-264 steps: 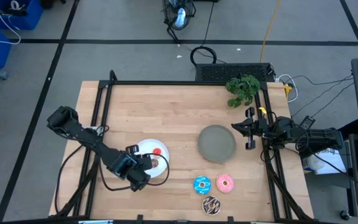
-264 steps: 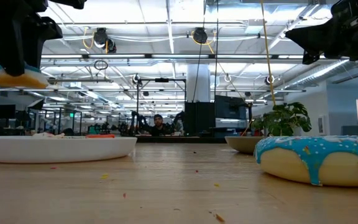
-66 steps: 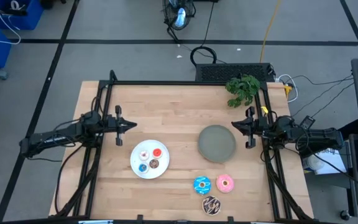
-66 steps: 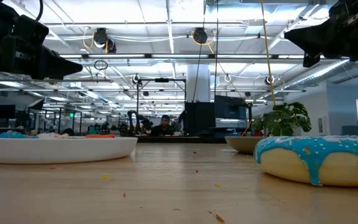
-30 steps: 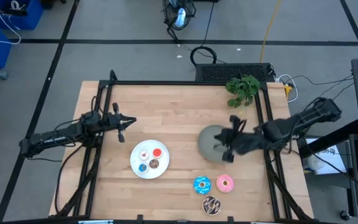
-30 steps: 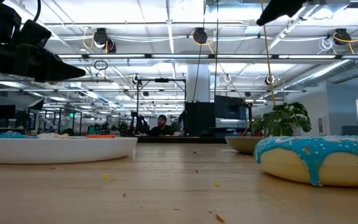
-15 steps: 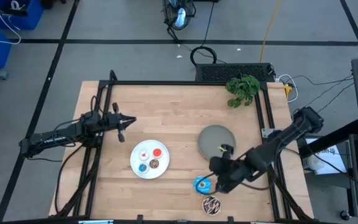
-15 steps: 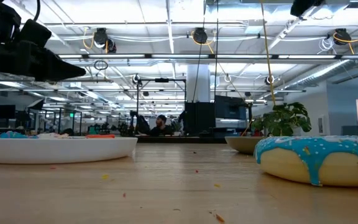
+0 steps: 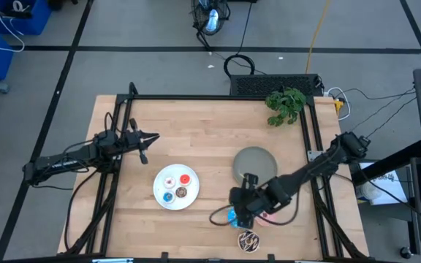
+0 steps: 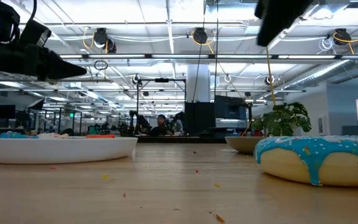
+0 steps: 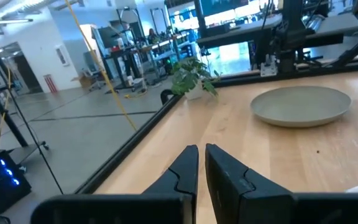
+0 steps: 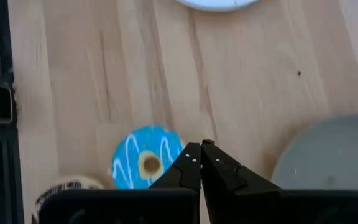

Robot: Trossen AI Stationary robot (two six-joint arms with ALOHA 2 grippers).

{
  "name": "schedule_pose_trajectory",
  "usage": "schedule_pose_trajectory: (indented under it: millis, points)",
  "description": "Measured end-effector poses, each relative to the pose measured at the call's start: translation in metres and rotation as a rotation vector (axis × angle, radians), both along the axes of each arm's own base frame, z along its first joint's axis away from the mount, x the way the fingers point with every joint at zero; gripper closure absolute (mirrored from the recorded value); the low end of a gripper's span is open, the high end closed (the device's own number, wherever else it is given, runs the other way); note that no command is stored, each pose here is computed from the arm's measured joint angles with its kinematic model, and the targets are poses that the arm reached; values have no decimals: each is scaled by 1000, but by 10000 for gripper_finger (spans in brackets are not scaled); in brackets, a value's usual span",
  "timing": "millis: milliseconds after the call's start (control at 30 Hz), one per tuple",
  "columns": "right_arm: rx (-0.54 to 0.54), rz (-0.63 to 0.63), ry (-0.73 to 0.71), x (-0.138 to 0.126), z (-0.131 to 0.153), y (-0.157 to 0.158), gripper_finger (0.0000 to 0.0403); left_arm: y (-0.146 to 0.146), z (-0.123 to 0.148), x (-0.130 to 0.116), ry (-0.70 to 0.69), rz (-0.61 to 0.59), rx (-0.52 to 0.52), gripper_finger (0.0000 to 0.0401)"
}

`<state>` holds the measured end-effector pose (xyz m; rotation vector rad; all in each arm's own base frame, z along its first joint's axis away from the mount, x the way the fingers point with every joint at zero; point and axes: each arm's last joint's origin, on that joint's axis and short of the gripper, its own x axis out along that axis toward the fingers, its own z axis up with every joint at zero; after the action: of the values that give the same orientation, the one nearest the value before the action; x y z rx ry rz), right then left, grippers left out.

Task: Pick & Place donuts
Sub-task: Put the big blue donut on the gray plate

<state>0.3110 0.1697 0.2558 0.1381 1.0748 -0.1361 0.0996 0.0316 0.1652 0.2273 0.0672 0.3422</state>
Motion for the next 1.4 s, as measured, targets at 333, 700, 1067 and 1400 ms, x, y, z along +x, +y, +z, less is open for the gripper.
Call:
schedule_pose_trajectory:
  millis: [333, 700, 1067, 1400]
  points:
    - [36, 113, 65, 24, -13, -30, 401, 0, 1, 0, -2, 0, 23, 364]
    - [80, 118, 80, 27, -13, -36, 268, 0, -3, 0, 35, 0, -5, 364]
    - [38, 233, 127, 31, -43, -8, 126, 0, -4, 0, 33, -1, -40, 364]
    - [74, 281, 215, 39, -75, -2, 131, 0, -4, 0, 32, -1, -39, 364]
